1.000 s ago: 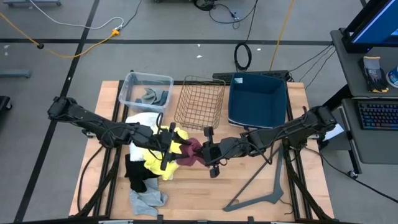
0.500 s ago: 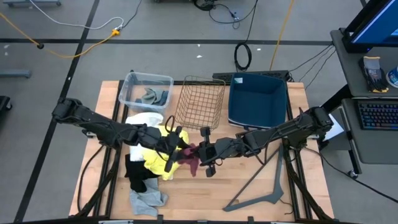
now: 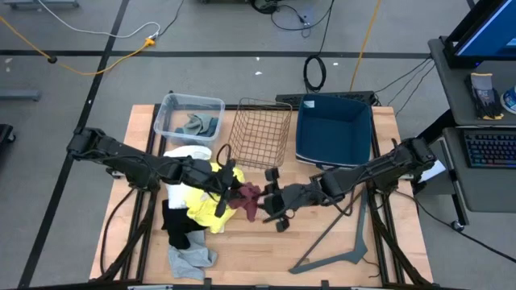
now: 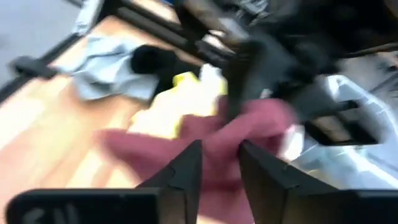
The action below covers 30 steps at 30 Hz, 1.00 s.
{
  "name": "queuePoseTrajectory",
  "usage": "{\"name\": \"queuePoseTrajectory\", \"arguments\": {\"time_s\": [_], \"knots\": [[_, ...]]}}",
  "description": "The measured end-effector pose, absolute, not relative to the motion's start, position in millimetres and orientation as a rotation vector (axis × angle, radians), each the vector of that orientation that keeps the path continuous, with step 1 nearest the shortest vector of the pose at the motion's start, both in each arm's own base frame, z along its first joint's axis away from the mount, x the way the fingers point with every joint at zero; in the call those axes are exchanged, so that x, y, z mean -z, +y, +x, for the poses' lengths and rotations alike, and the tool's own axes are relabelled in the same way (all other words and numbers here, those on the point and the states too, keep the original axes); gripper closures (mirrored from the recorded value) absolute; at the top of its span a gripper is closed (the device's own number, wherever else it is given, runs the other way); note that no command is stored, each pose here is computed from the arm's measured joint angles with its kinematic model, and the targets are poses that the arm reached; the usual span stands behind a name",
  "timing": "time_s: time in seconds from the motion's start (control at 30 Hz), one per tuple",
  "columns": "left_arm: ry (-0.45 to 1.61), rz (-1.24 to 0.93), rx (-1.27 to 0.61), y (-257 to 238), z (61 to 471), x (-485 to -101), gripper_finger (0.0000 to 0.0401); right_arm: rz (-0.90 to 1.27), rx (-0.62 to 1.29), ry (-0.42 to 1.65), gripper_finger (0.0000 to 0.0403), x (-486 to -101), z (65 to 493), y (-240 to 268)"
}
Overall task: Pick & Place Cloths
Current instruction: Put the red boxer into the gold wire basket
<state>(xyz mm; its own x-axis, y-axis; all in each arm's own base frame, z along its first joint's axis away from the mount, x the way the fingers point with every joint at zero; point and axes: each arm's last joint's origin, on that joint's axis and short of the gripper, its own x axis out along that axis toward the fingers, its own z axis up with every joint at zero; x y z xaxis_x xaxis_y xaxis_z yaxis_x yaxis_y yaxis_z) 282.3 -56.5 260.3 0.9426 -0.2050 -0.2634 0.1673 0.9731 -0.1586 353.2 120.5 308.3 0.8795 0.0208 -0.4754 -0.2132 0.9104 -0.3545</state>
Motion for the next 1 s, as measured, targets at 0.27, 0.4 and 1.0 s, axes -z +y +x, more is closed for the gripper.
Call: {"name": "queuePoseTrajectory", "arguments": {"time_s": [0.27,0.4,1.0], "knots": [[0.272,-0.144,0.106,-41.1,286.0,-264.3,0.0379,-0.36,-0.168,0.702,0.0248,-303.5,319.5,134.8],[0.221,-0.104,0.064,-33.9,291.6,-282.7,0.0379,-0.302,-0.167,0.807,0.0247,-299.4,303.6,143.5],[0.139,0.034,-0.249,37.9,301.0,-355.4,0.0379,-0.318,-0.241,0.899,0.0396,-277.4,242.2,180.3]]}}
